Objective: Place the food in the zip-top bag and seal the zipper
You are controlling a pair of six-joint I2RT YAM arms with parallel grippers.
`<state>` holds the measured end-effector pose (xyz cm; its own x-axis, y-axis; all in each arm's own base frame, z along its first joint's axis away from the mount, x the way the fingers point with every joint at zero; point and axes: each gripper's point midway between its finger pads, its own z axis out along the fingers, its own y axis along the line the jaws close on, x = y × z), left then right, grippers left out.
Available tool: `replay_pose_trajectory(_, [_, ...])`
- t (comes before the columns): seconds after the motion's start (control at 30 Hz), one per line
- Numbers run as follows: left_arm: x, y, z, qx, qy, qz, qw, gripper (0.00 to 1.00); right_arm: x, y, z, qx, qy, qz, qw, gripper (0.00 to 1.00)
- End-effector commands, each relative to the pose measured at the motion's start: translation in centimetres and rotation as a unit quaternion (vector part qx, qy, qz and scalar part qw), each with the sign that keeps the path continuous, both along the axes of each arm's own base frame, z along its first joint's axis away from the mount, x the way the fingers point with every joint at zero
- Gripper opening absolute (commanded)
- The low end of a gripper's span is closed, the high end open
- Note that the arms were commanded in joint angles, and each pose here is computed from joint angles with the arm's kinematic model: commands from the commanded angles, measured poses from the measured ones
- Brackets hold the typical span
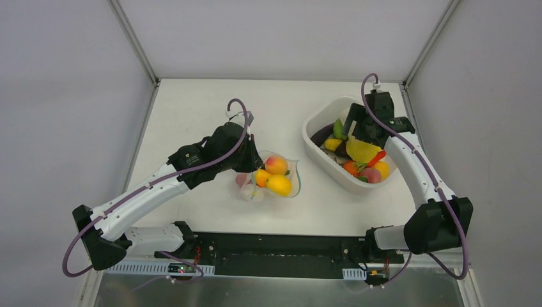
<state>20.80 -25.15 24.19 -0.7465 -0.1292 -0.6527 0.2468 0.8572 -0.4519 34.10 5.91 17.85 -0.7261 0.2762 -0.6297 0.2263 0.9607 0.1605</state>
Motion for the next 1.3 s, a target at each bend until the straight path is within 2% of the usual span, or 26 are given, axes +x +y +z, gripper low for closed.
replay_pose_trajectory(0.0, [0.4, 0.6, 1.2, 0.005, -0.025, -0.001, 1.0, 0.0, -1.5, -1.8, 0.6, -0.035, 0.028, -0.023, 0.999, 0.86])
replay_pose_trajectory(0.07, [0.5, 0.6, 1.5, 0.008, -0.031, -0.008, 0.999, 0.0, -2.7, -2.3, -0.3, -0.047, 0.055, -0.026, 0.997, 0.83])
replay_pose_trajectory(0.23, [0.4, 0.6, 2.3, 0.025, -0.045, -0.035, 0.998, 0.0, -4.3, -4.2, -0.9, -0.067, 0.059, -0.061, 0.994, 0.72])
replay_pose_trajectory(0.33, [0.3, 0.6, 2.3, 0.038, -0.047, -0.051, 0.997, 0.0, -5.0, -4.8, -1.1, -0.085, 0.063, -0.056, 0.993, 0.63])
replay_pose_trajectory(0.43, [0.3, 0.6, 1.9, 0.045, -0.045, -0.062, 0.996, 0.0, -5.6, -5.6, -1.9, -0.112, 0.077, -0.036, 0.99, 0.6])
replay_pose_trajectory(0.6, [0.0, 0.5, 1.6, 0.049, -0.04, -0.084, 0.994, 0.0, -6.0, -8.5, -3.6, -0.205, 0.095, 0.008, 0.974, 0.65])
replay_pose_trajectory(0.8, [-0.5, 0.8, 0.9, 0.063, -0.03, -0.103, 0.992, 0.0, -4.5, -9.5, -4.7, -0.259, 0.072, 0.087, 0.959, 0.86])
replay_pose_trajectory(0.93, [-0.4, 0.9, 0.7, 0.073, -0.028, -0.107, 0.991, 0.0, -4.0, -8.1, -6.4, -0.225, 0.081, 0.163, 0.957, 0.9])
replay_pose_trajectory(1.1, [-0.1, 0.8, 0.9, 0.079, -0.026, -0.108, 0.991, 0.0, -6.4, -4.2, -8.7, -0.131, 0.12, 0.28, 0.943, 0.9])
replay_pose_trajectory(1.27, [0.2, 0.7, 1.1, 0.085, -0.024, -0.11, 0.99, 0.0, -6.5, -2.5, -8.0, -0.077, 0.106, 0.316, 0.94, 0.89])
